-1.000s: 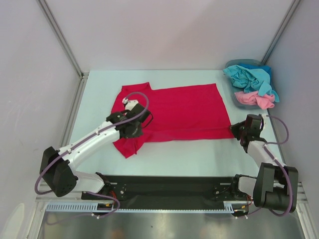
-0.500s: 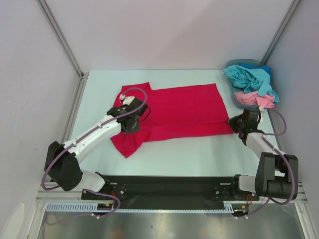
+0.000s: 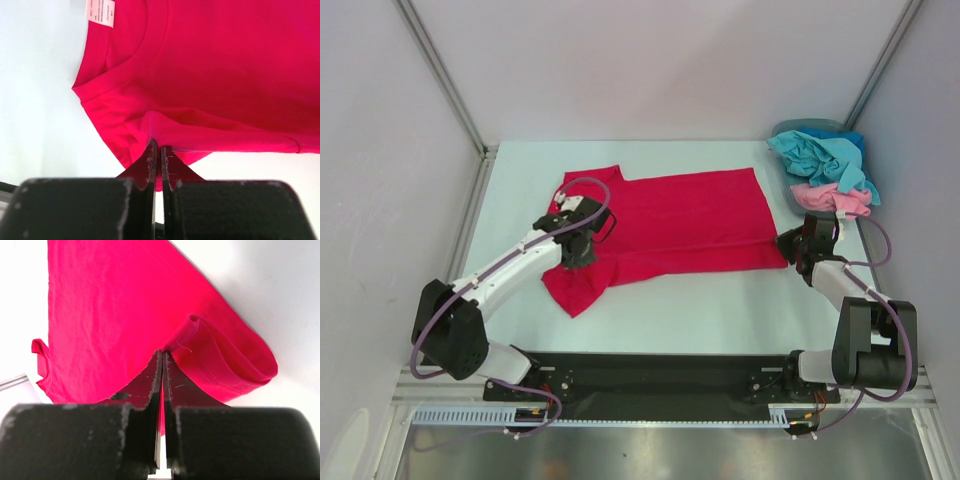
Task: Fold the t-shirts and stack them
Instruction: Fold the tshirt
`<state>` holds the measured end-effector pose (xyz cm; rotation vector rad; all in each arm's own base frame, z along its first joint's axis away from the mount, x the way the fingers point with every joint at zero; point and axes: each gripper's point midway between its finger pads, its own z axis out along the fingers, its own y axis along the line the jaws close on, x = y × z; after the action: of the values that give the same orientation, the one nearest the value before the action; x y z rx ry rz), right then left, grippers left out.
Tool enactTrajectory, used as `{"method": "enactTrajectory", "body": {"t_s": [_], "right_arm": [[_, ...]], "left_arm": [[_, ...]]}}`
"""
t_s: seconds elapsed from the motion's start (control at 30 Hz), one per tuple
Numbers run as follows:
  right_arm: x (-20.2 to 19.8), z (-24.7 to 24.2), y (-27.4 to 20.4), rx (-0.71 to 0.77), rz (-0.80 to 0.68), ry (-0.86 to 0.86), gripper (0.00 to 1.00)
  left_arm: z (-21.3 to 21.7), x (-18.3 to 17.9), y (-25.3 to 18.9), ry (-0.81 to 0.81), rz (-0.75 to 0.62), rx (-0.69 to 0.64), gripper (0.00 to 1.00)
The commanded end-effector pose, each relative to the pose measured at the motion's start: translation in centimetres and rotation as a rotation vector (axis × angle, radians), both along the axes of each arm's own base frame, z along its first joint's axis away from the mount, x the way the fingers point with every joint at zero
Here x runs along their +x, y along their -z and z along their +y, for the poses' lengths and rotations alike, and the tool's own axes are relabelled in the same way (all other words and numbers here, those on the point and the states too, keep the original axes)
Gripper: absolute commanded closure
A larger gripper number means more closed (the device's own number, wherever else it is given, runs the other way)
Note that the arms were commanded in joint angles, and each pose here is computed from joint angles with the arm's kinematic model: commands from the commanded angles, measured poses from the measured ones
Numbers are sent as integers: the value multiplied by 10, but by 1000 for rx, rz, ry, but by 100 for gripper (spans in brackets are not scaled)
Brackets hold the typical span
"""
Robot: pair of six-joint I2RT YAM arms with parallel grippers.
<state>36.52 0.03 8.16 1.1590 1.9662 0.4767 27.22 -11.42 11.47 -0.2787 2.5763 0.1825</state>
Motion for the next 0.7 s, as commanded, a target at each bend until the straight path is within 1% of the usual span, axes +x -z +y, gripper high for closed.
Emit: {"method": "enactTrajectory", "body": {"t_s": [0.0,0.13,0.43,0.53,0.67], "right_arm": [[8,-10,-7,-43,-20,34,100],[5,-17,-7,-54,-2,56,100],[0,-37,6,-52,62,134,100],[8,-37,2,-55,55,124,100],[21,-22,-1,-60,48,71,100]], "left_arm": [[7,-1,3,5,5,15,100],[5,-6,7,26,21,-3,100],[12,-7,20,10,49,34,99],[15,-1,23,-3,49,48,100],[10,10,21,0,43,51,100]]}}
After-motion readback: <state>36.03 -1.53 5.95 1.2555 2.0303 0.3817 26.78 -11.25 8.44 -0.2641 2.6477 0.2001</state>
